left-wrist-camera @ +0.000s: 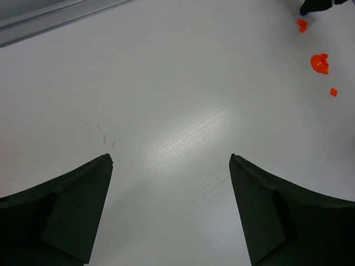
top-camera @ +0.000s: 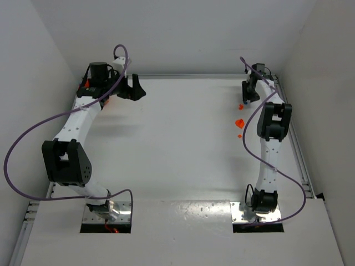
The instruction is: Sort the legos into containers by color
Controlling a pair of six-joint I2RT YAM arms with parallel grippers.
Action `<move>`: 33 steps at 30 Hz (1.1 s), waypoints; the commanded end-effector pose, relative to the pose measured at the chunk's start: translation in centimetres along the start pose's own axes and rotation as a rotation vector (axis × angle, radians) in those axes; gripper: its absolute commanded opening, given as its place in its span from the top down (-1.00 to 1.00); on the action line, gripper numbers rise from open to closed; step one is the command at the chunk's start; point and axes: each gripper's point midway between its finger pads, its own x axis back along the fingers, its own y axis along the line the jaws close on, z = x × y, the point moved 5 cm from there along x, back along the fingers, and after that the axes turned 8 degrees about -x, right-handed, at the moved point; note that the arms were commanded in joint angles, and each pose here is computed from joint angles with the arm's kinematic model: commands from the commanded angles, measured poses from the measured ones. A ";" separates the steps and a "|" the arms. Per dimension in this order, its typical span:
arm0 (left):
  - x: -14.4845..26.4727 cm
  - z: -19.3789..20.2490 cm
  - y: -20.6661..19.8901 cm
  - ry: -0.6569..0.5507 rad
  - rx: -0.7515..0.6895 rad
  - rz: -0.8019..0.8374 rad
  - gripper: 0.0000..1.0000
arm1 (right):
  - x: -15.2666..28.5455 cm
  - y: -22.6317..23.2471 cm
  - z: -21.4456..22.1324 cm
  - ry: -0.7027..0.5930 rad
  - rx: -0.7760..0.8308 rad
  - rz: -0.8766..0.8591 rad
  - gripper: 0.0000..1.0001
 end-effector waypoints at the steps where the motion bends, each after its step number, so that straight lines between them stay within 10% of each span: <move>1: 0.9 -2.2 -0.6 -0.068 -0.038 -0.003 -0.85 | 0.2 -0.1 -1.2 -0.039 0.001 -0.006 0.24; 33: 0.3 -0.7 -1.2 -0.061 -0.007 0.047 -0.99 | 4.9 2.0 1.6 0.064 -0.069 -0.208 0.83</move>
